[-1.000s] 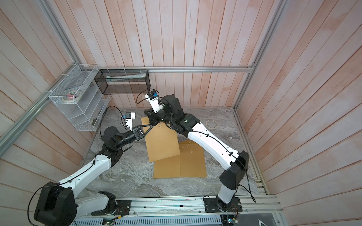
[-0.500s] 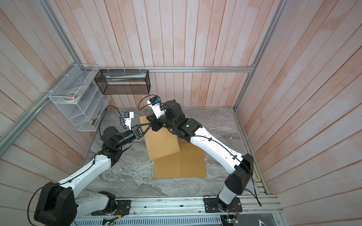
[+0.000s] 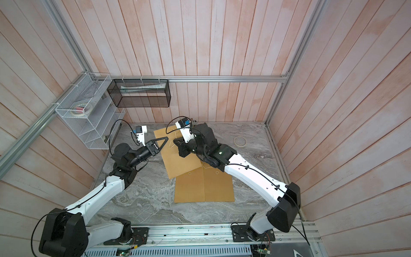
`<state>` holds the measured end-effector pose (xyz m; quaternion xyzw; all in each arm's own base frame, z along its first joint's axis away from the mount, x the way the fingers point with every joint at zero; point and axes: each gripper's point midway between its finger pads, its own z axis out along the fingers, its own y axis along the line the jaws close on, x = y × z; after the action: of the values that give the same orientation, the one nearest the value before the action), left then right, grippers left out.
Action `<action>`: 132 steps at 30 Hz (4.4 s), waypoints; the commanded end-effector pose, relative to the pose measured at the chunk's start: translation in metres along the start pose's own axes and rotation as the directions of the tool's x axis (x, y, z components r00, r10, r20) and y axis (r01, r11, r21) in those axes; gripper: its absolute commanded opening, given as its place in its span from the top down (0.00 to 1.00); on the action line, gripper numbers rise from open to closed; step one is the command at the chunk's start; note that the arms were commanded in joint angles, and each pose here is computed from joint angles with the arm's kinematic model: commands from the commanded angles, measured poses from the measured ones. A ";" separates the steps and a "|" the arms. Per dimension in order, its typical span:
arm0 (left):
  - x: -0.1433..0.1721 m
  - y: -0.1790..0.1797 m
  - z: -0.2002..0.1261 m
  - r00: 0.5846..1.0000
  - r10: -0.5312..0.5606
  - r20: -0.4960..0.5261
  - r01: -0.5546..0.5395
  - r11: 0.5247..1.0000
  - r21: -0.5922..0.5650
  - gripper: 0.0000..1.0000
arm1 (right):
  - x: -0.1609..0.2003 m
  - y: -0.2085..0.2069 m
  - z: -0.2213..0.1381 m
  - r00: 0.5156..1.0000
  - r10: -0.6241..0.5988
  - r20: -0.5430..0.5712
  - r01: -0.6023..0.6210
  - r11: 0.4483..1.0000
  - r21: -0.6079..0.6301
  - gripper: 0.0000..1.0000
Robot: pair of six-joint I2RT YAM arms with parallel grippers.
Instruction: Open the file bag
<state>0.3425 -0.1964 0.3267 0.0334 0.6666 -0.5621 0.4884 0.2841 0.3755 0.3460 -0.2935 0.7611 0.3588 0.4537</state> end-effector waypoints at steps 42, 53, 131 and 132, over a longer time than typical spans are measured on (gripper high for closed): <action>-0.024 -0.012 -0.009 0.997 0.035 0.064 -0.036 0.999 0.016 1.00 | 0.022 -0.055 -0.048 0.992 0.106 0.074 -0.118 0.976 0.185 1.00; -0.022 -0.013 -0.011 0.998 0.039 0.056 -0.040 0.999 0.017 1.00 | 0.017 -0.068 -0.059 0.990 0.105 0.090 -0.122 0.968 0.217 1.00; 0.044 -0.025 0.001 0.985 0.048 -0.163 -0.031 0.994 0.104 1.00 | -0.089 -0.031 -0.016 0.987 -0.105 0.121 0.095 0.992 0.084 1.00; 0.045 -0.025 0.001 0.985 0.047 -0.164 -0.030 0.994 0.104 1.00 | -0.089 -0.030 -0.015 0.987 -0.105 0.119 0.096 0.992 0.080 1.00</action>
<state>0.3048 -0.2280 0.3171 0.1151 0.6781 -0.5821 0.4337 0.3408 0.3503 0.4188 -0.2772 0.7331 0.3216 0.5313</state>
